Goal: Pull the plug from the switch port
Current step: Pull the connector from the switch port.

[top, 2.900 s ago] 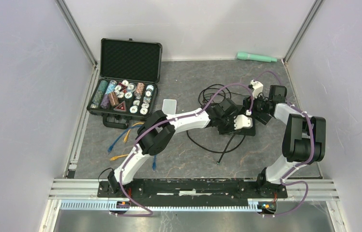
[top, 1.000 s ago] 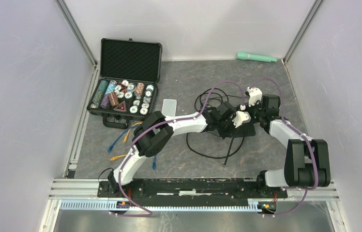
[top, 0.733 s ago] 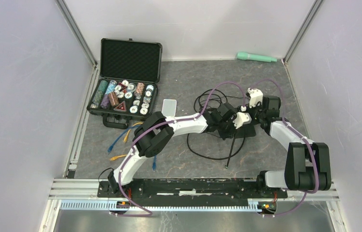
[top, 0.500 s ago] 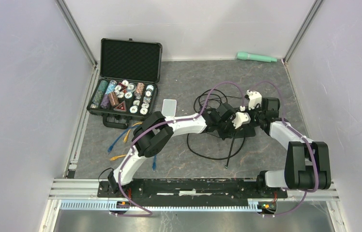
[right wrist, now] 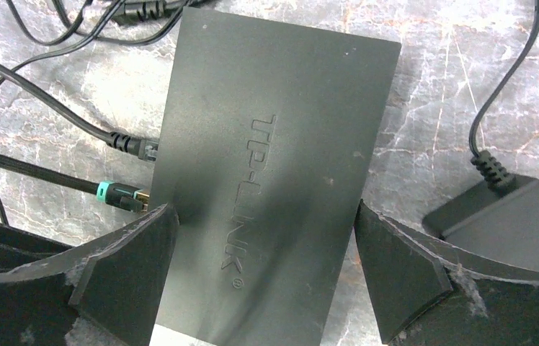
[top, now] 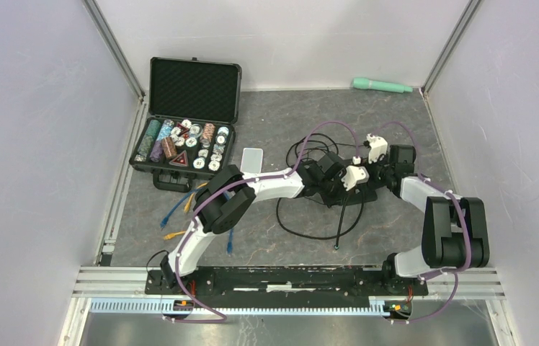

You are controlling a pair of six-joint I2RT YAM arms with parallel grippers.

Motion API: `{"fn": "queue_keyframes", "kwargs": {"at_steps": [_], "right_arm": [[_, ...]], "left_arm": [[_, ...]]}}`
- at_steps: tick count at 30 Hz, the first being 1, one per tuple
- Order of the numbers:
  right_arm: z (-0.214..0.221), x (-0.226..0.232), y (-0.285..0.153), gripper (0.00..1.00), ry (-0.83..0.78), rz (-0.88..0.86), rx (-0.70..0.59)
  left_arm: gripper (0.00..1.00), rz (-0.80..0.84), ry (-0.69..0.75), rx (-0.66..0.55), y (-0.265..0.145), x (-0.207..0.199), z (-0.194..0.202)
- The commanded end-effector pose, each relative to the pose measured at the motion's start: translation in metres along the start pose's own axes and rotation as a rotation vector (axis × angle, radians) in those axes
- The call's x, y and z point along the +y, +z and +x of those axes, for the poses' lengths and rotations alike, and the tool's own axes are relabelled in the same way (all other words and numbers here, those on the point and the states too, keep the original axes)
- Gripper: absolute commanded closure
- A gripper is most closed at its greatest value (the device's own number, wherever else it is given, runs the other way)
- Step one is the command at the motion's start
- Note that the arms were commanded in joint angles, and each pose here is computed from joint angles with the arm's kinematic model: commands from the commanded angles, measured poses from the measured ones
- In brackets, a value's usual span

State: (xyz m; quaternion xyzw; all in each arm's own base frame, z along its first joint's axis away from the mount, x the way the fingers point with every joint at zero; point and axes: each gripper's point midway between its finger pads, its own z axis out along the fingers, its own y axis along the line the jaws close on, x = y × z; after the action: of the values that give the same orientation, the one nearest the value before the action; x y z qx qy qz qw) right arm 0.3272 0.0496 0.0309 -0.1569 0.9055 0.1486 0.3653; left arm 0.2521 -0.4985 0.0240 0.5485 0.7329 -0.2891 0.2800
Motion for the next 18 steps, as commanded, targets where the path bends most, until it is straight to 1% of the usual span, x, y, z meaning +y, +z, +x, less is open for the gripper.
{"fn": "queue_keyframes", "kwargs": {"at_steps": [1,4,9,12,13,15,18], "right_arm": [[0.04,-0.001,0.01,0.05,0.027,0.003,0.142],[0.051,-0.004,0.013,0.07,0.03,0.009,0.181],[0.055,-0.005,0.013,0.09,0.025,0.014,0.193],[0.057,-0.005,0.014,0.09,0.026,0.016,0.197],[0.057,-0.005,0.014,0.1,0.027,0.017,0.199],[0.059,-0.006,0.014,0.1,0.027,0.023,0.204],[0.062,-0.008,0.015,0.11,0.031,0.03,0.215]], "left_arm": [[0.98,0.071,0.032,-0.021,-0.012,-0.012,-0.009],[0.98,0.119,-0.019,-0.02,-0.011,-0.019,-0.001],[0.98,0.239,-0.133,-0.03,-0.014,-0.028,0.006],[0.98,0.276,-0.18,-0.046,-0.018,-0.022,0.008],[0.98,0.255,-0.21,-0.039,-0.018,-0.018,0.009],[0.98,0.186,-0.203,-0.021,-0.019,-0.009,0.014],[0.98,0.023,-0.124,0.007,-0.022,0.008,0.021]]}}
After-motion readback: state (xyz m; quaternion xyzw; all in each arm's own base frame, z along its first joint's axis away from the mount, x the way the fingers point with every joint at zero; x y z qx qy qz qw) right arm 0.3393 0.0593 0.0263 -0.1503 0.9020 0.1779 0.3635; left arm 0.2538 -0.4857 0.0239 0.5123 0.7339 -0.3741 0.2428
